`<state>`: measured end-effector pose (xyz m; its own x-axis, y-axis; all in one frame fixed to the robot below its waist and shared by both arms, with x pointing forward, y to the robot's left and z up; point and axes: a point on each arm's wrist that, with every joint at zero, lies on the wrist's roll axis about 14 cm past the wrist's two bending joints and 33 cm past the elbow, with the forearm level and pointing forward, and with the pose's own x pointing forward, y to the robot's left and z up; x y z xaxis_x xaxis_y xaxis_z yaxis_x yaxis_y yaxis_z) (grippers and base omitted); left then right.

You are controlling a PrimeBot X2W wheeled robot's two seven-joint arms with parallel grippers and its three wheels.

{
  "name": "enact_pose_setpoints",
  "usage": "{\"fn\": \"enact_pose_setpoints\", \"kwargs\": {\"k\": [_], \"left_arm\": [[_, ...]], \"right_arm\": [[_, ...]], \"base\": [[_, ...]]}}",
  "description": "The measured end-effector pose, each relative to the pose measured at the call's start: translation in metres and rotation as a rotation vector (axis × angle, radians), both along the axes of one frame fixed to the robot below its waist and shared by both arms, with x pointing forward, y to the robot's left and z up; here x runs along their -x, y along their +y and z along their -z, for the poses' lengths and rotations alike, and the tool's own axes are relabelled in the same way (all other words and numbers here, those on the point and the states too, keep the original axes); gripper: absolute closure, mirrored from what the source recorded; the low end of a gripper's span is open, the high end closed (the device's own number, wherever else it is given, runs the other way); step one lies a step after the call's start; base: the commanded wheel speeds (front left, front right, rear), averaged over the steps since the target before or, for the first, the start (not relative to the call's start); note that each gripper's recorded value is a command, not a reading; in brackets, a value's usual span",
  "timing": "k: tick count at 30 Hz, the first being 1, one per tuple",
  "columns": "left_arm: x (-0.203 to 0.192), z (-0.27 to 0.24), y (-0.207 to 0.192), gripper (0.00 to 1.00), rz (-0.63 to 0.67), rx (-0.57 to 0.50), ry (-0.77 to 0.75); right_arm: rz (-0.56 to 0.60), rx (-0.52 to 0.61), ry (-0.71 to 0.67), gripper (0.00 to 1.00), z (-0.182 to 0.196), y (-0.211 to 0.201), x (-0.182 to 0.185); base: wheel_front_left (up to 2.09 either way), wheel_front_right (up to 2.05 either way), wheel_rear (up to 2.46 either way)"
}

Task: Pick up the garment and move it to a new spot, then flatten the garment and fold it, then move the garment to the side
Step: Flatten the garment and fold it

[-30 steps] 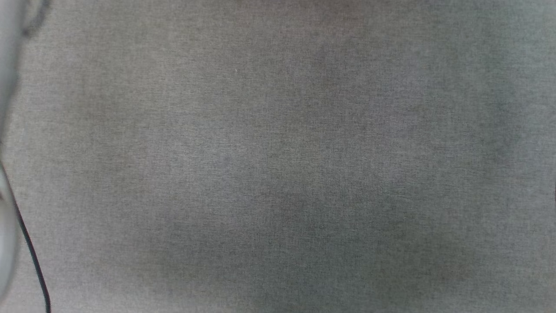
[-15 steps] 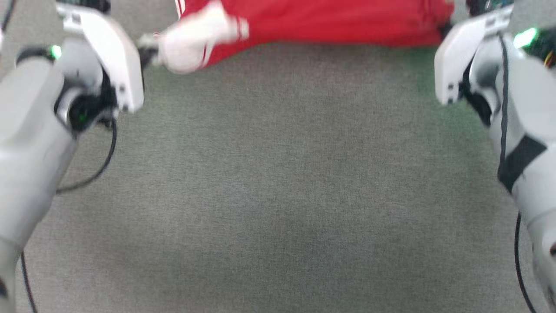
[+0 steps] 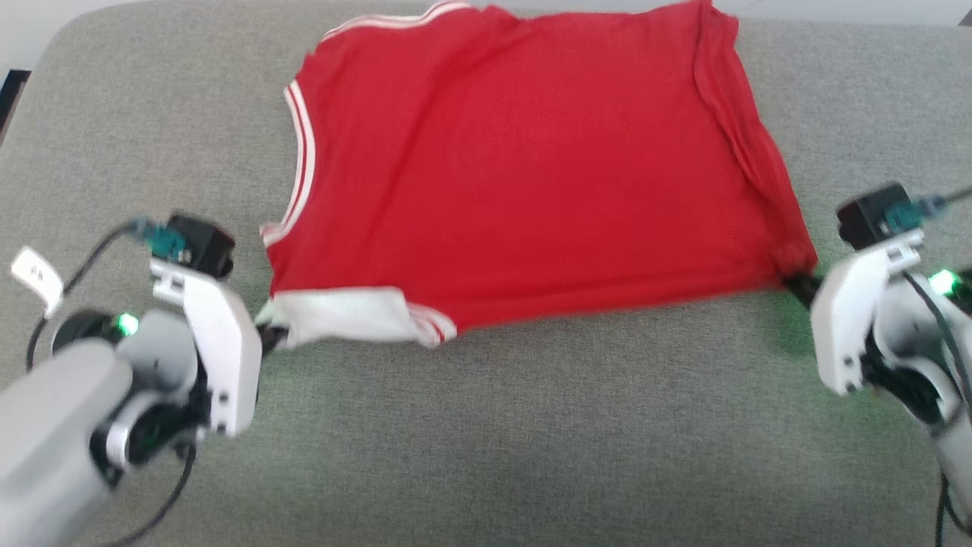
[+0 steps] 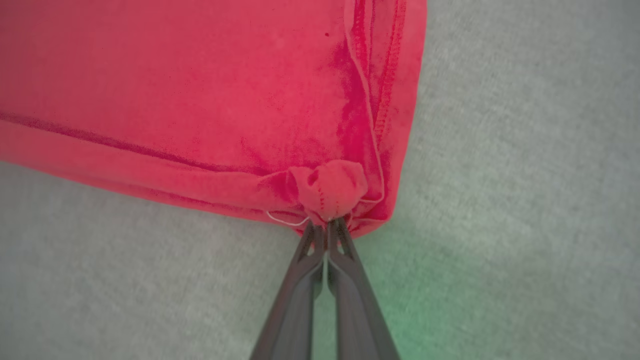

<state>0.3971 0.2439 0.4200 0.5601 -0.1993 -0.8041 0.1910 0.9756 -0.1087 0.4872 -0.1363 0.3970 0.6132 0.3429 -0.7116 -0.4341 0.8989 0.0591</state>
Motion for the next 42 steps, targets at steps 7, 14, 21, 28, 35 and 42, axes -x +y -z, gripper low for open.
{"fn": "enact_pose_setpoints", "kwargs": {"k": [7, 14, 21, 28, 35, 42], "left_arm": [[0.058, 0.014, -0.005, 1.00, -0.012, -0.007, 0.082], [0.099, 0.030, -0.004, 1.00, -0.032, -0.024, 0.154], [0.095, 0.022, -0.003, 1.00, -0.033, -0.020, 0.127], [0.038, -0.029, 0.019, 1.00, -0.024, -0.108, -0.077], [-0.026, -0.056, 0.029, 1.00, 0.013, -0.171, -0.226], [-0.070, -0.026, 0.021, 1.00, 0.026, -0.152, -0.195]], "right_arm": [[-0.038, 0.012, 0.155, 1.00, 0.003, -0.012, 0.072], [-0.028, -0.011, 0.300, 1.00, 0.006, -0.013, 0.133], [0.006, -0.038, 0.260, 1.00, -0.011, -0.011, 0.134], [0.014, -0.048, 0.097, 1.00, -0.049, -0.007, 0.096], [0.002, -0.023, -0.075, 1.00, -0.071, -0.001, 0.034], [-0.005, 0.004, -0.060, 1.00, -0.044, 0.004, -0.011]], "base": [[0.00, 0.00, 0.00], [0.00, 0.00, 0.00], [0.00, 0.00, 0.00], [0.00, 0.00, 0.00], [0.00, 0.00, 0.00], [0.00, 0.00, 0.00]]}}
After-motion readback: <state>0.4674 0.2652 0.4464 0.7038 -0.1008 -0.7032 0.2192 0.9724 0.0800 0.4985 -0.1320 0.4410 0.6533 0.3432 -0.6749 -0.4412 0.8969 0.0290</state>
